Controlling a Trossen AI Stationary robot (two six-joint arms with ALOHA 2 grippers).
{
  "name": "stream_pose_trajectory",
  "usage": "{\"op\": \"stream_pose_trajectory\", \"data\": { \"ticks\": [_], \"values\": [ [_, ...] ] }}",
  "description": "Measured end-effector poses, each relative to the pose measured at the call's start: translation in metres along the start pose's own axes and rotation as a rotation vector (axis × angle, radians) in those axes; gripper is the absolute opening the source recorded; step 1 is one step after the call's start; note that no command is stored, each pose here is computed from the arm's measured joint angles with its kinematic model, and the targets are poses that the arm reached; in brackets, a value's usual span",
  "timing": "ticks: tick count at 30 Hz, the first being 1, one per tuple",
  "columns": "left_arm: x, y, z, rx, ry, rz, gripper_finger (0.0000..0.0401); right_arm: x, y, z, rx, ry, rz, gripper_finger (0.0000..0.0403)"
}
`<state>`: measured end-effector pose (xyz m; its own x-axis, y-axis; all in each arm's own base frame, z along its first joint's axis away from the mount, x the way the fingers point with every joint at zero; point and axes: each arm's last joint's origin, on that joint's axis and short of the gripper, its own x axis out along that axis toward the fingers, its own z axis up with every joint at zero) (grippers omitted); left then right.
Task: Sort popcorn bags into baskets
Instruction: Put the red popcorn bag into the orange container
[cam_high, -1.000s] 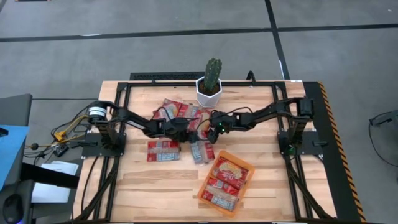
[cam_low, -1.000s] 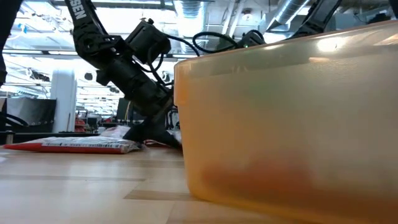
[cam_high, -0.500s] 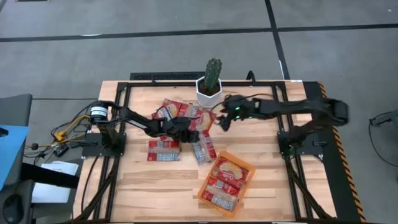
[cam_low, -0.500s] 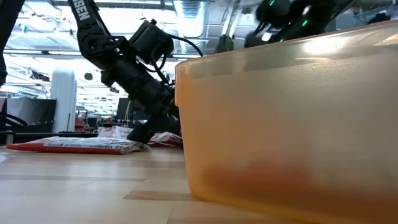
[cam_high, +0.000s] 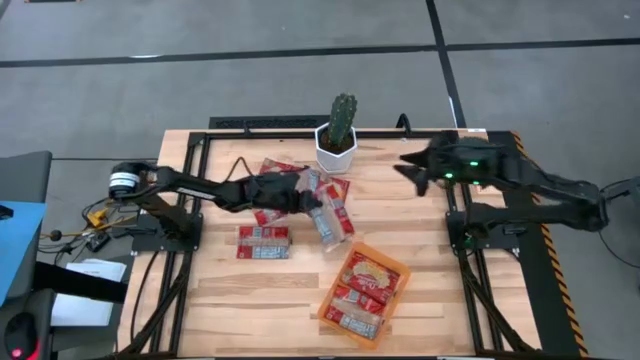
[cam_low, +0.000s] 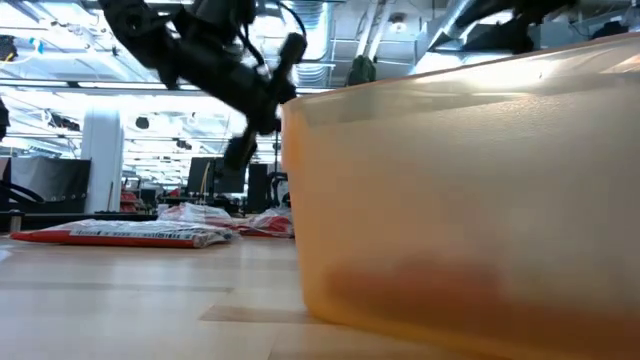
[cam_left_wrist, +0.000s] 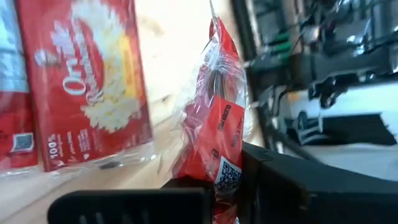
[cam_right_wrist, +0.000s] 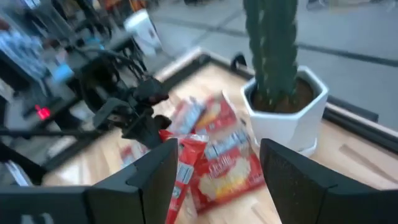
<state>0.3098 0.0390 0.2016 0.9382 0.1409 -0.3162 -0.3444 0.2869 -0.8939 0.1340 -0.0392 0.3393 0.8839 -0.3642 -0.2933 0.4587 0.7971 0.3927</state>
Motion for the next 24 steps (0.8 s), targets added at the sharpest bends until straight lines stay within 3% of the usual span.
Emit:
{"op": "stream_pose_trajectory", "data": {
  "ticks": [5,11,19,24],
  "values": [
    [-0.021,-0.027,-0.007,0.009,-0.139,-0.036,0.0005,-0.031,-0.004,0.001,0.068,-0.065,0.026,0.0254],
    [-0.027,-0.061,-0.049,0.055,-0.268,-0.021,0.0005,-0.052,-0.009,-0.003,0.072,-0.091,0.04,0.0254],
    [-0.01,-0.102,-0.106,0.077,-0.404,-0.011,0.0005,-0.062,-0.013,-0.003,0.058,-0.154,-0.022,0.0254],
    [0.013,-0.124,-0.133,0.166,-0.406,-0.012,0.0005,-0.064,-0.014,-0.004,0.056,-0.155,-0.037,0.0254]
  ]
}}
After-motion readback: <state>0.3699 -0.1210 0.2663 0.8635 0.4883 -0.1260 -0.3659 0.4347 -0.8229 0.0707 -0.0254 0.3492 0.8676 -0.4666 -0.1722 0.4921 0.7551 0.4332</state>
